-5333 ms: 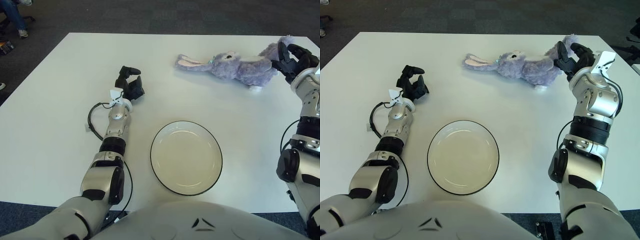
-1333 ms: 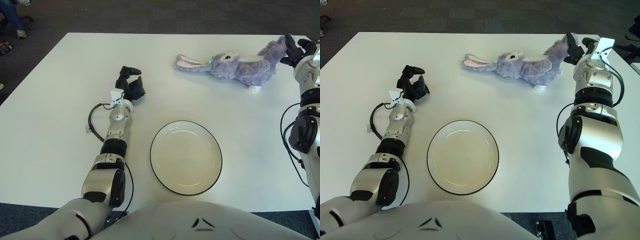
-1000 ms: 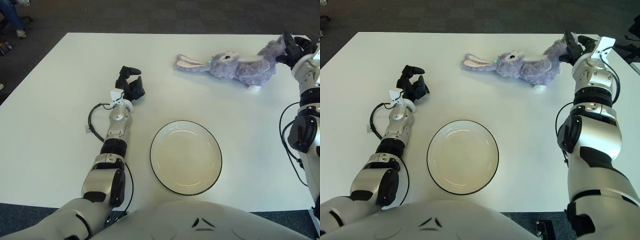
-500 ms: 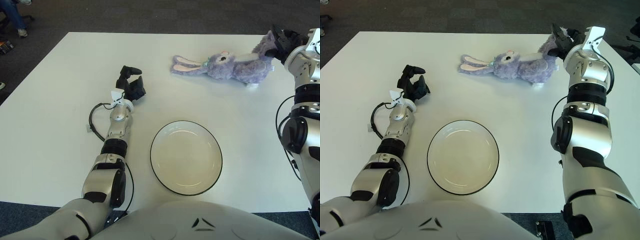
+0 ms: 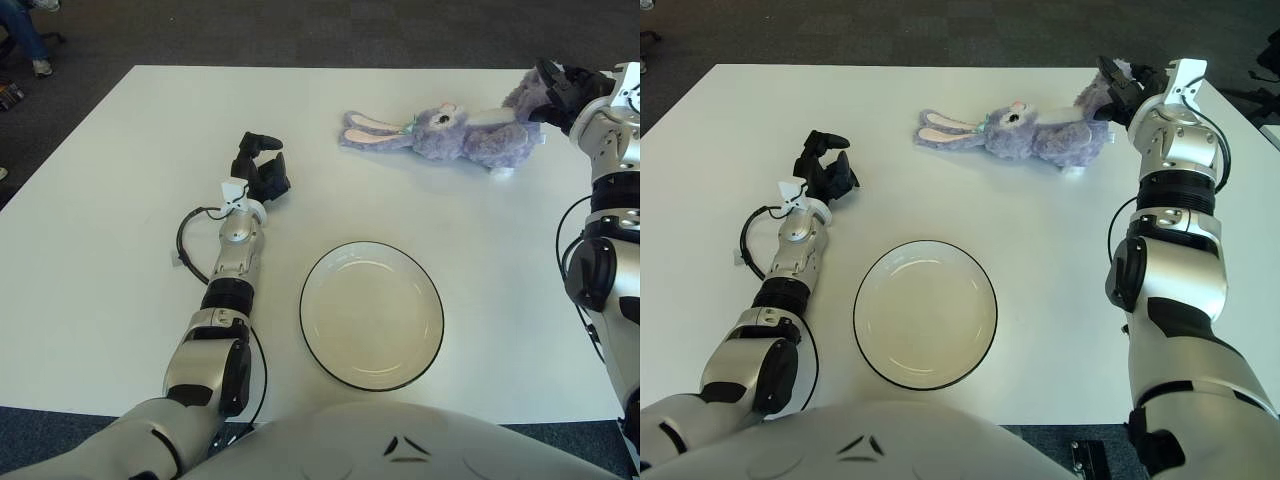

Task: Put the doll into the plate.

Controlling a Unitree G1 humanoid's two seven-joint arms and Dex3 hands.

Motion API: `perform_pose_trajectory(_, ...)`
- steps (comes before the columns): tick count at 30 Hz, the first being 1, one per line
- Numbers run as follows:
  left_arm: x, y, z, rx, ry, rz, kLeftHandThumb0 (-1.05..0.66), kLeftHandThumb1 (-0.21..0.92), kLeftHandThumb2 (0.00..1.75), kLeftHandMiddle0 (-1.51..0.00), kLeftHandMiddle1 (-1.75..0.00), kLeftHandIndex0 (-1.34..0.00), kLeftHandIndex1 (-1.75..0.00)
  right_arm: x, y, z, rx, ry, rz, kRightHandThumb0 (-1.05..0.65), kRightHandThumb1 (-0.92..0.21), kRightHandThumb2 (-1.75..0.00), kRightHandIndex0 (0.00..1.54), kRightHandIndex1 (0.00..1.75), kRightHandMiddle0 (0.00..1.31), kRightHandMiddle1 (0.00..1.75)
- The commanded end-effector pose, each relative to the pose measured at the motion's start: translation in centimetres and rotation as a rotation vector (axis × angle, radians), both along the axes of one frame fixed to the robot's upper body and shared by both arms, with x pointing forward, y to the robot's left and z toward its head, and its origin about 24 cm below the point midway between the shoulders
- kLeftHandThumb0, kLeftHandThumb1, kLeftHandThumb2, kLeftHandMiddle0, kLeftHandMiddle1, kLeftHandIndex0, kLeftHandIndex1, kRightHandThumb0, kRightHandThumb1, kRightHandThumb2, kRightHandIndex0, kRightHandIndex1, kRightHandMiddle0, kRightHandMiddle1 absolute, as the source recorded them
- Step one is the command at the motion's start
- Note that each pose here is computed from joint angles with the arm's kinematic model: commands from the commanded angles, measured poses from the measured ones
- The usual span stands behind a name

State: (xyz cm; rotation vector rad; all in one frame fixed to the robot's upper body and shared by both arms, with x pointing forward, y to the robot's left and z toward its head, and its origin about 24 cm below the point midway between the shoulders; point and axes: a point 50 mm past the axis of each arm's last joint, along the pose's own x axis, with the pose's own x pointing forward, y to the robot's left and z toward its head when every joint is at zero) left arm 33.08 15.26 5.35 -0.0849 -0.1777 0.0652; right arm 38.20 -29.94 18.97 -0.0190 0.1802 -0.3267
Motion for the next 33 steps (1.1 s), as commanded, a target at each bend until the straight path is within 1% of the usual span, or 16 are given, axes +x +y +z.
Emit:
perform_pose_trajectory(1, -0.8, 0.2, -1.4, -0.001, 0.051, 0.010, -0.39, 0.62, 0.92, -1.04, -1.75, -0.37, -1.75, -0.1, 0.0, -0.4, 0.005, 0.026, 0.021, -0.81, -0.85, -0.01, 1.05, 1.75, 0.00, 0.95)
perform_pose_trajectory(5, -0.7, 0.2, -1.4, -0.002, 0.050, 0.011, -0.39, 0.63, 0.92, -1.03, -1.75, -0.37, -1.75, -0.1, 0.1, -0.3, 0.000, 0.033, 0.030, -0.78, -0.84, -0.01, 1.08, 1.75, 0.00, 1.11)
perform_pose_trajectory(7, -0.7, 0.3, -1.4, -0.002, 0.048, 0.011, -0.39, 0.63, 0.91, -1.03, -1.75, -0.37, -1.75, -0.2, 0.0, -0.4, 0.002, 0.038, 0.034, -0.75, -0.84, -0.01, 1.04, 1.75, 0.00, 1.21)
perform_pose_trajectory(8, -0.7, 0.3, -1.4, -0.002, 0.047, 0.011, -0.39, 0.63, 0.91, -1.03, -1.75, -0.37, -1.75, -0.2, -0.1, -0.4, 0.003, 0.040, 0.034, -0.73, -0.84, -0.01, 0.87, 1.73, 0.00, 1.25)
perform_pose_trajectory(9, -0.7, 0.3, -1.4, -0.002, 0.046, 0.011, -0.39, 0.63, 0.91, -1.03, -1.75, -0.37, -1.75, -0.3, -0.4, -0.5, 0.007, 0.046, 0.032, -0.70, -0.83, -0.01, 0.61, 1.73, 0.00, 1.31)
perform_pose_trajectory(10, -0.7, 0.3, -1.4, -0.003, 0.045, 0.011, -0.39, 0.63, 0.91, -1.03, -1.75, -0.37, -1.75, -0.3, -0.7, -0.5, 0.009, 0.051, 0.030, -0.65, -0.82, -0.02, 0.47, 1.47, 0.00, 1.38)
perform_pose_trajectory(11, -0.7, 0.3, -1.4, -0.004, 0.044, 0.013, -0.39, 0.63, 0.91, -1.04, -1.75, -0.37, -1.75, -0.4, -1.3, -0.8, 0.021, 0.062, 0.019, -0.62, -0.81, -0.03, 0.41, 1.26, 0.00, 1.43)
perform_pose_trajectory(12, -0.7, 0.3, -1.4, -0.005, 0.043, 0.014, -0.39, 0.63, 0.91, -1.04, -1.75, -0.37, -1.75, -0.5, -1.8, -0.9, 0.029, 0.070, 0.011, -0.59, -0.81, -0.04, 0.38, 1.18, 0.03, 1.49)
perform_pose_trajectory(13, -0.7, 0.3, -1.4, -0.005, 0.043, 0.016, -0.39, 0.63, 0.91, -1.04, -1.75, -0.37, -1.75, -0.6, -2.1, -1.1, 0.037, 0.076, -0.007, -0.55, -0.78, -0.11, 0.35, 1.06, 0.07, 1.58)
perform_pose_trajectory(14, -0.7, 0.3, -1.4, -0.006, 0.042, 0.018, -0.39, 0.63, 0.91, -1.04, -1.75, -0.37, -1.75, -0.6, -2.3, -1.2, 0.042, 0.080, -0.018, -0.52, -0.73, -0.27, 0.34, 1.05, 0.17, 1.58)
perform_pose_trajectory(15, -0.7, 0.3, -1.4, -0.006, 0.042, 0.020, -0.39, 0.63, 0.91, -1.04, -1.75, -0.37, -1.75, -0.5, -2.2, -1.2, 0.043, 0.079, -0.037, -0.49, -0.65, -0.52, 0.32, 1.05, 0.31, 1.59)
perform_pose_trajectory(16, -0.7, 0.3, -1.4, -0.006, 0.042, 0.022, -0.39, 0.63, 0.91, -1.04, -1.75, -0.37, -1.75, -0.4, -2.1, -1.1, 0.043, 0.078, -0.051, -0.46, -0.59, -0.71, 0.37, 1.12, 0.39, 1.61)
perform_pose_trajectory(17, -0.7, 0.3, -1.4, -0.007, 0.042, 0.023, -0.39, 0.63, 0.91, -1.05, -1.75, -0.37, -1.75, -0.4, -2.0, -1.1, 0.046, 0.074, -0.075, -0.45, -0.55, -0.82, 0.39, 1.16, 0.44, 1.63)
perform_pose_trajectory(20, -0.7, 0.4, -1.4, -0.008, 0.044, 0.026, -0.39, 0.63, 0.91, -1.05, -1.75, -0.37, -1.75, -0.3, -2.1, -1.1, 0.055, 0.068, -0.123, -0.44, -0.45, -1.05, 0.36, 1.26, 0.52, 1.67)
perform_pose_trajectory(25, -0.6, 0.4, -1.4, -0.008, 0.046, 0.024, -0.39, 0.63, 0.92, -1.05, -1.75, -0.37, -1.75, -0.2, -2.1, -1.0, 0.077, 0.059, -0.167, -0.45, -0.38, -1.18, 0.34, 1.36, 0.58, 1.69)
perform_pose_trajectory(33, -0.6, 0.3, -1.4, -0.011, 0.045, 0.018, -0.39, 0.62, 0.93, -1.05, -1.75, -0.38, -1.75, -0.2, -2.1, -1.0, 0.126, 0.029, -0.194, -0.46, -0.33, -1.26, 0.27, 1.26, 0.61, 1.70)
